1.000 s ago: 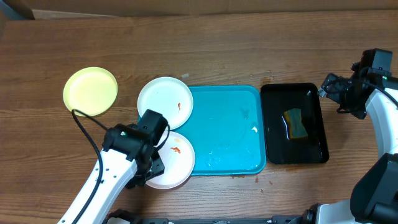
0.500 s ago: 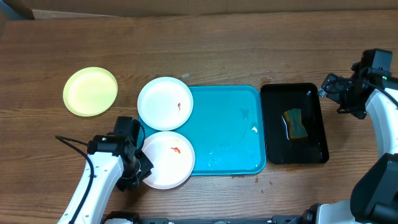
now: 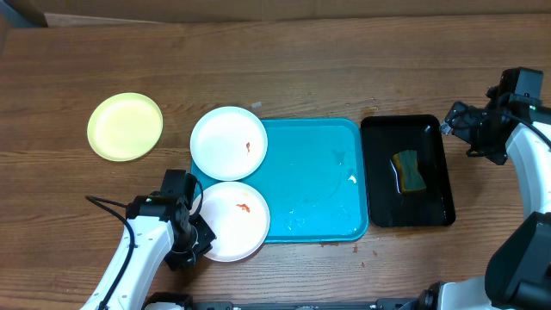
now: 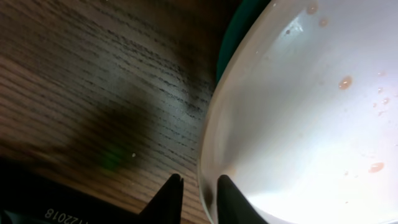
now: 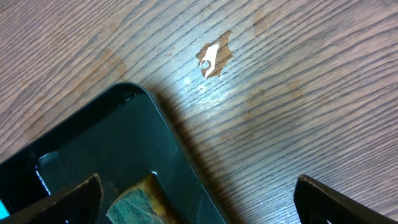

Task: Clean dirty plates on tray and stack at the side
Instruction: 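Grip the lower white plate's rim and slide it onto the blue tray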

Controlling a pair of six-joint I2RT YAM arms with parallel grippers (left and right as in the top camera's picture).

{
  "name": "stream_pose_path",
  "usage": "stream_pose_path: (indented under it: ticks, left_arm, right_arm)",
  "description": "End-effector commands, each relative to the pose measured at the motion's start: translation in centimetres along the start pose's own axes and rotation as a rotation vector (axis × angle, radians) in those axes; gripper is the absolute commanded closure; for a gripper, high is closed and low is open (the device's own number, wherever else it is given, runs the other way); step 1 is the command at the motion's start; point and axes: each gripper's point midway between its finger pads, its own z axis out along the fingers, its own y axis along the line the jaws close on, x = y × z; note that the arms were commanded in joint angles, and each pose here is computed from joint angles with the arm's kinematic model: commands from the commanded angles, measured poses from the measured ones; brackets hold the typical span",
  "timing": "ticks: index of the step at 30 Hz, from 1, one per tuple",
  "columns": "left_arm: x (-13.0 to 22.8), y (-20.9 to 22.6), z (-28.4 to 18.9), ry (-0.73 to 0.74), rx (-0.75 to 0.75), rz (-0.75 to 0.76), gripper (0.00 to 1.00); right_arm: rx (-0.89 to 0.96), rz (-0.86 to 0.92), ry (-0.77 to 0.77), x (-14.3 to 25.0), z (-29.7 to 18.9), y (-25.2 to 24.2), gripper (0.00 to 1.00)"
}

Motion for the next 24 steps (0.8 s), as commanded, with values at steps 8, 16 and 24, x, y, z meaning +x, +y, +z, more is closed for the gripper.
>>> stream_pose_path:
  ticks: [8,16,24]
  left_arm:
    - [1.0,-1.4,0.0,0.064,0.083,0.020,0.96]
    - [1.7,-4.2,-0.2,0.083,0.200,0.129,0.96]
    - [2.1,-8.6,-0.7,0.016,0.321,0.286,0.96]
  right_arm:
    - [-0.002,0.001,-0.031,-0.9,-0.6,0.2,0.00]
    - [-0.002,0.001,-0.031,-0.9,-0.6,0.2,0.00]
    - [-0.002,0.001,-0.031,-0.9,-0.6,0.2,0.00]
